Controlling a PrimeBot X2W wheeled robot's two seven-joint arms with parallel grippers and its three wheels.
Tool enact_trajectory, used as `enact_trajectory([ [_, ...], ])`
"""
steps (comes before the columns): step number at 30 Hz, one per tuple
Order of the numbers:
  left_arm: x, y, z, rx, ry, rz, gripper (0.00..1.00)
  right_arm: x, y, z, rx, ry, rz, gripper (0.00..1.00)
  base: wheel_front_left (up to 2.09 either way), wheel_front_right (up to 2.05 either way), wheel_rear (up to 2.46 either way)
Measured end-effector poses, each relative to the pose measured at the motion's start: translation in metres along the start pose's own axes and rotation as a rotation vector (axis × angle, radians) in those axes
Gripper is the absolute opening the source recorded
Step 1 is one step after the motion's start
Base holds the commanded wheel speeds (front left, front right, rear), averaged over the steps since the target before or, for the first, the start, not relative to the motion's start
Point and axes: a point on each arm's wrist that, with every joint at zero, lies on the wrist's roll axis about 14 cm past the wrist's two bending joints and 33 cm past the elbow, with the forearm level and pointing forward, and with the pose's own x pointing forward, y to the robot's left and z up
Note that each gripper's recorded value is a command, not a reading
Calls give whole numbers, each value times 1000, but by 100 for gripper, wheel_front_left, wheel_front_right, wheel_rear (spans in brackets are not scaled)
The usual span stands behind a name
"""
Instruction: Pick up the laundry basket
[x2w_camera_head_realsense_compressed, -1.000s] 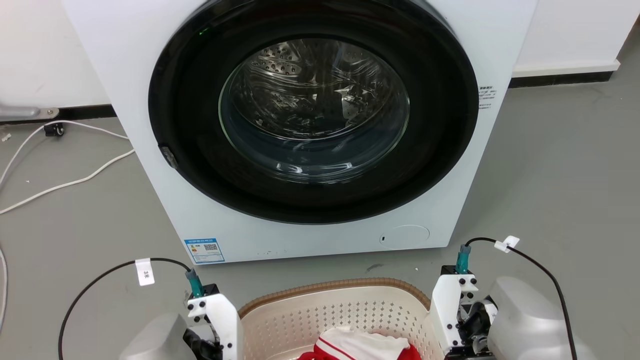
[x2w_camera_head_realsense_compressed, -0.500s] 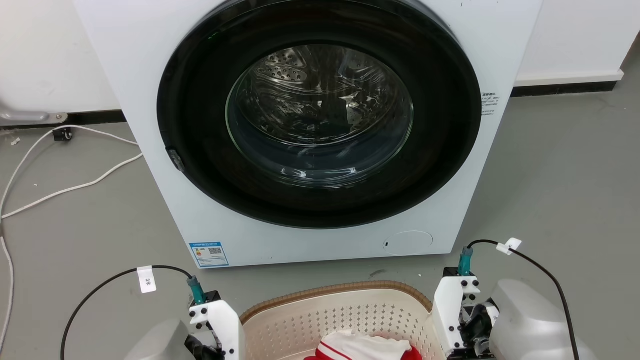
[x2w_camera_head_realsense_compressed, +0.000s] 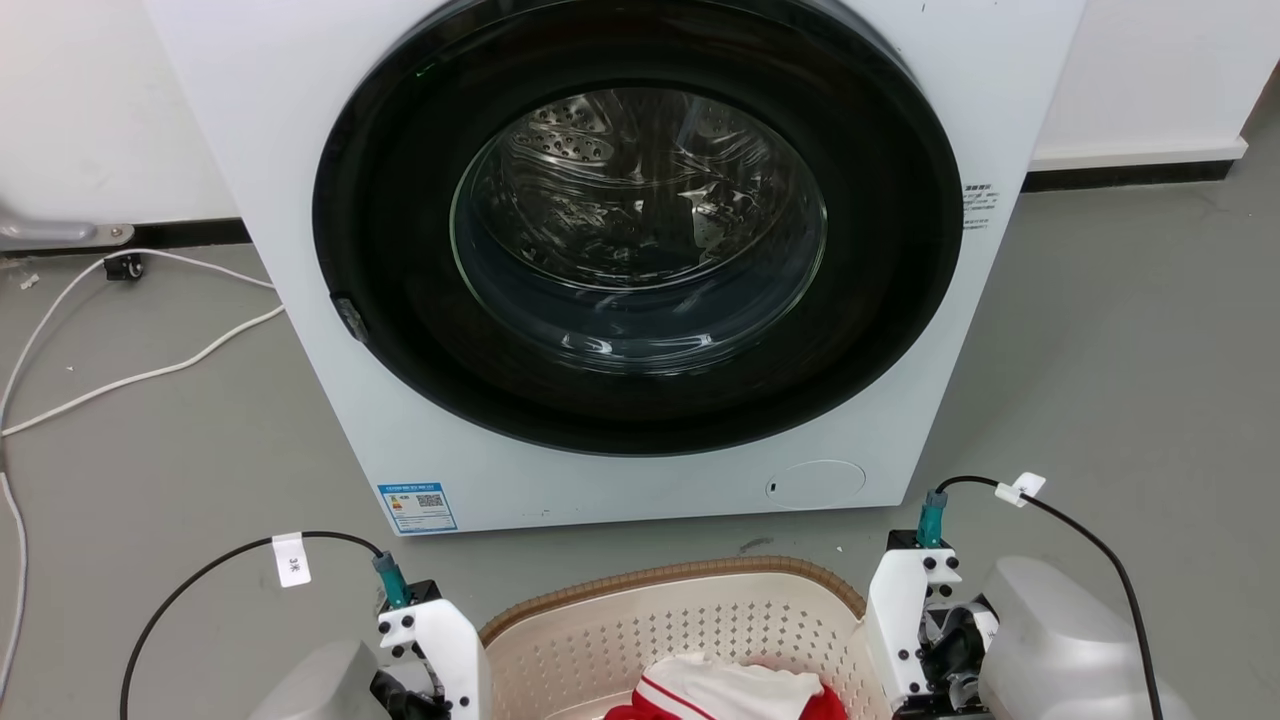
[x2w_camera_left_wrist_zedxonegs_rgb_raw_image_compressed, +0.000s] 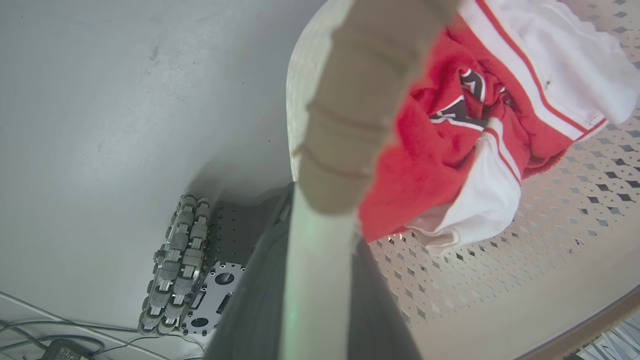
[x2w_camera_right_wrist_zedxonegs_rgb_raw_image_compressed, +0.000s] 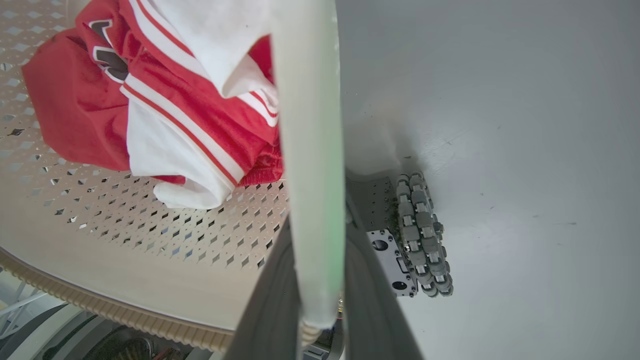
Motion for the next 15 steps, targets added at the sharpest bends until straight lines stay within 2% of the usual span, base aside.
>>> enact_trajectory([
  [15,-1,0,8,5,-37,0,0,-3,0,7,-7,-26,-4,0,0,0,0],
])
